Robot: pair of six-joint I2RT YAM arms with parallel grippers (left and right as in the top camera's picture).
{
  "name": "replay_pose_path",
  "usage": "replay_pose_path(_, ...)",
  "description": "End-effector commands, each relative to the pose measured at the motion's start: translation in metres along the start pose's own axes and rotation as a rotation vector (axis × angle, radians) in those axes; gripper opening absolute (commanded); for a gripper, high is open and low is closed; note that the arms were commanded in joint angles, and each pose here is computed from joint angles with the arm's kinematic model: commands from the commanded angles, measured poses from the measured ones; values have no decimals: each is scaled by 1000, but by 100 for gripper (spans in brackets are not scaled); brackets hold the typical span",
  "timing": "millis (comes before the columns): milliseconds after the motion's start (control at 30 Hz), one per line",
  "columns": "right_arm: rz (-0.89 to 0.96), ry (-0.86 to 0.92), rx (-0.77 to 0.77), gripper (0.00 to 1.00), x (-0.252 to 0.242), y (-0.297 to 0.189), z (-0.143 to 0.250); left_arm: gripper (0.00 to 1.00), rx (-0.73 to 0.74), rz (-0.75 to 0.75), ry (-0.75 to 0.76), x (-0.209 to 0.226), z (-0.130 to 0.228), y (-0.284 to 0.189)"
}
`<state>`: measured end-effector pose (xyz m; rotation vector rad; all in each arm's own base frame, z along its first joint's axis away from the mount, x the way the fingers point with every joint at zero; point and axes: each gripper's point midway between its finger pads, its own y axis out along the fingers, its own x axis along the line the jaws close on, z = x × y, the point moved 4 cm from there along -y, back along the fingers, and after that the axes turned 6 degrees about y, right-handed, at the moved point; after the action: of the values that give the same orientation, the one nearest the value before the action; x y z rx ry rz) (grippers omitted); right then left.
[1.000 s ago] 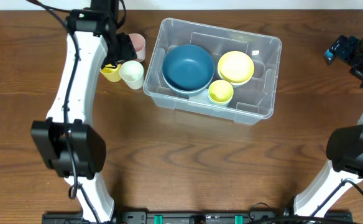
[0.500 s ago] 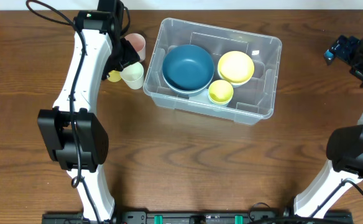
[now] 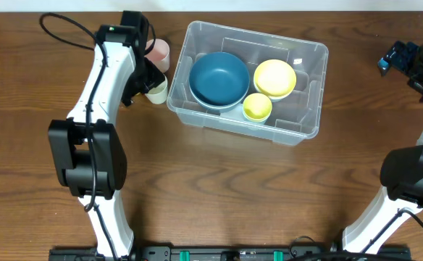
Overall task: Pack container
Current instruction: 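Grasp the rim of the pale white cup with the left gripper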
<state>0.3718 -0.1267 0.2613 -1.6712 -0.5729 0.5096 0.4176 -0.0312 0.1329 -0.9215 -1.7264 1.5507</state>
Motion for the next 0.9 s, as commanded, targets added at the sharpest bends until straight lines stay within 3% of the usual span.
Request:
replay_pose_path(0, 16, 12, -1, 99, -2, 3, -2, 77, 24, -20, -20, 2, 3, 15)
replay_pose_path(533, 16, 12, -2, 99, -2, 2, -2, 75, 34, -19, -19, 7, 15, 58)
replay_pose_path(633, 16, 12, -2, 99, -2, 2, -2, 58, 28, -14, -19, 6, 14, 56)
replay_pose_path(733, 16, 12, -1, 99, -2, 3, -2, 54, 27, -13, -19, 6, 14, 56)
replay_pose_path(867, 16, 12, -1, 99, -2, 3, -2, 27, 27, -13, -16, 6, 13, 56)
